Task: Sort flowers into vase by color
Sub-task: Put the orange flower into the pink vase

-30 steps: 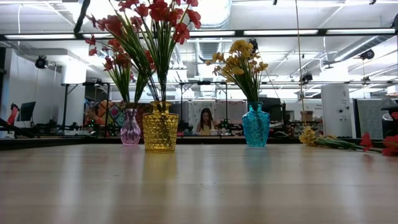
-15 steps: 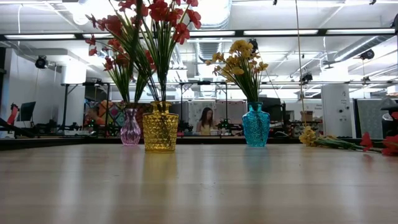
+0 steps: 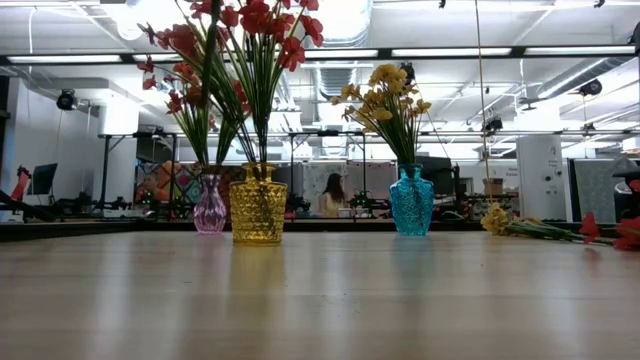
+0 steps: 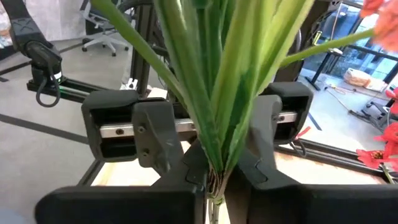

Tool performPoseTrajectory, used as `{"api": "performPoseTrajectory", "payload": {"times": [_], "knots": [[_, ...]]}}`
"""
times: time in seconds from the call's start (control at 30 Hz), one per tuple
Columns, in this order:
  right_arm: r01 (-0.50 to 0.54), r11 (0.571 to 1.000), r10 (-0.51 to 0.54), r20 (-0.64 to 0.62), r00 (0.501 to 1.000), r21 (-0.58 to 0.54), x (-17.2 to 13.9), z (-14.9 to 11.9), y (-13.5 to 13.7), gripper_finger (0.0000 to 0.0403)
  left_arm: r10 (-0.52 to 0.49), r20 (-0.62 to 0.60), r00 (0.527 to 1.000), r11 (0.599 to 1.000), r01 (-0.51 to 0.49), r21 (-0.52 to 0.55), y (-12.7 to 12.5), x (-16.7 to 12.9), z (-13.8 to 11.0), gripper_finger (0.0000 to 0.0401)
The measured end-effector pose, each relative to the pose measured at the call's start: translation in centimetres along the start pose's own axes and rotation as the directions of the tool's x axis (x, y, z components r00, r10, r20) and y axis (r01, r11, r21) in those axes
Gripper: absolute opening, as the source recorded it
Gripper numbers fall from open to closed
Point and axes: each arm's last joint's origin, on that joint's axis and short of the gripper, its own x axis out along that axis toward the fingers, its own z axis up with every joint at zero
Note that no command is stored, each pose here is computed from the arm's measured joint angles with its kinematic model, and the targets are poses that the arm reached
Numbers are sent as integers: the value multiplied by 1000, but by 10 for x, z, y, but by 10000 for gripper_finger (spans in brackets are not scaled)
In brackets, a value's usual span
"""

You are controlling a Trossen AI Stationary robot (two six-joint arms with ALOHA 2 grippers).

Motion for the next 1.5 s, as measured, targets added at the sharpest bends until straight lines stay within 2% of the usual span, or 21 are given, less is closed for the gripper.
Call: {"api": "performPoseTrajectory", "payload": {"times": [0.4, 0.7, 1.03, 1.17, 1.3, 1.5], "knots": [[2, 1000, -2, 3, 1000, 1, 0, 1, 0, 135, -1, -5, 1000, 999, 1, 38, 0, 0, -1, 12], [-2, 1000, 2, -15, 1000, -7, -12, 19, -9, 184, 38, 4, 999, 998, -38, 59, 4, -5, 12, 5], [-10, 1000, 10, -76, 997, 0, -34, 52, -26, 198, 135, 13, 991, 986, -136, 93, 24, -12, 43, 4], [-8, 1000, 9, -71, 997, 18, -47, 65, -35, 199, 158, 32, 987, 983, -160, 90, 39, -18, 65, 4], [-6, 999, 10, -77, 997, 50, -62, 75, -44, 199, 244, 11, 970, 964, -244, 106, 60, -25, 86, 4], [-5, 997, 14, -119, 993, 74, -72, 76, -49, 199, 237, 76, 968, 965, -244, 97, 97, -40, 124, 4]]}}
